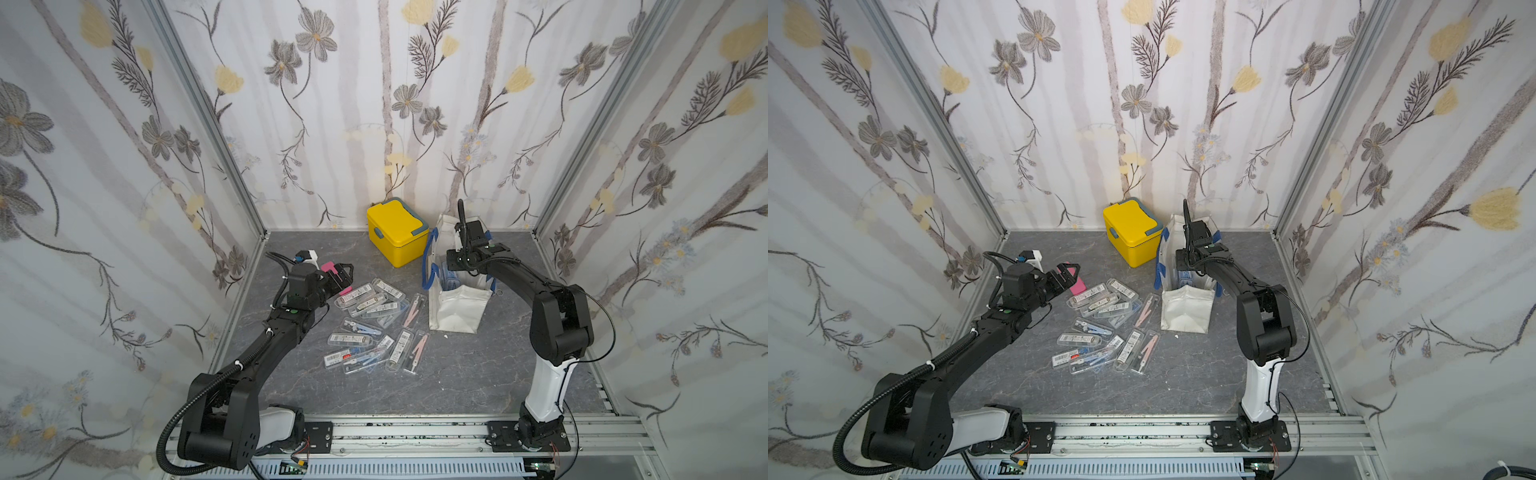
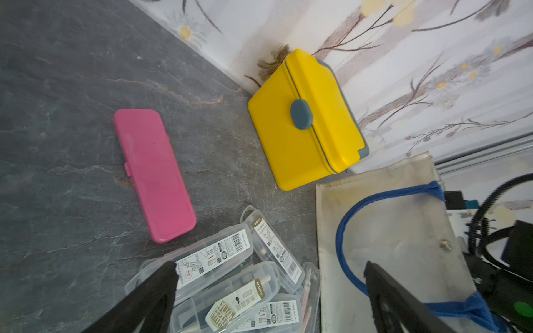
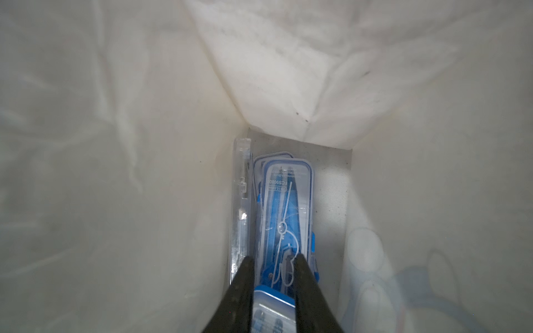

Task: Put the compass set into the canvas bag
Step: Place the compass set in the canvas bag, then pick up the compass set at the center of the board.

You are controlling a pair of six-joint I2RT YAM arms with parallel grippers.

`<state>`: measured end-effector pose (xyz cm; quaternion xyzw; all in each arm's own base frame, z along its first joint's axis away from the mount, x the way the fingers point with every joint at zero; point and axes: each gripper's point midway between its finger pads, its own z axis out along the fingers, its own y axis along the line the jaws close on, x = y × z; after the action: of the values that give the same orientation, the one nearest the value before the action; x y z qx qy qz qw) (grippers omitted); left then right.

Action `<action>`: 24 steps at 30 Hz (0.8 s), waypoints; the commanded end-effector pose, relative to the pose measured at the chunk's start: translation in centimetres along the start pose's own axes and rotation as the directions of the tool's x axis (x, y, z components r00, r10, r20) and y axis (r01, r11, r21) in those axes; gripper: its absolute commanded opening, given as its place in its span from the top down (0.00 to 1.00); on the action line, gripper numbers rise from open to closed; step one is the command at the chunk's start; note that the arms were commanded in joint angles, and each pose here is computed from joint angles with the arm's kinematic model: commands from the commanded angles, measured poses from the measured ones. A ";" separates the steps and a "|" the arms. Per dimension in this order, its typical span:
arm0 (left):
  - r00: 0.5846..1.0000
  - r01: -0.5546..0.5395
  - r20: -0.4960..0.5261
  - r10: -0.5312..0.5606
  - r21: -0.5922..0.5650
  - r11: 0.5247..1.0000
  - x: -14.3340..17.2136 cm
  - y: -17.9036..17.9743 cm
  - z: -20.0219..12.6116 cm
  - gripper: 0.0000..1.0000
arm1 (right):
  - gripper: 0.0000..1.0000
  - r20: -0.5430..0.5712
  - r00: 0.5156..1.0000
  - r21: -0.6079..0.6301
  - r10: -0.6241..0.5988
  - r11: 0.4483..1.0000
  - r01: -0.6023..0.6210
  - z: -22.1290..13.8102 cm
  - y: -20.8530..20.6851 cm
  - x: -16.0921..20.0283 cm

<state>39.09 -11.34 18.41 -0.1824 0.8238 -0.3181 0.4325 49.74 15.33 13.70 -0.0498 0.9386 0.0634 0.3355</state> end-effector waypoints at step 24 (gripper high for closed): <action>0.970 -0.233 -0.193 0.151 -0.533 0.813 1.1 6.5 5.7 0.00 | 0.01 0.526 0.850 -0.164 0.011 0.982 0.089 -16.7 1.9 -7.8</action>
<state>42.98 -10.44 11.87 -0.1656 0.9183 -0.0682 0.3530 45.39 14.65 28.79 -0.0767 0.8377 0.1295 0.5249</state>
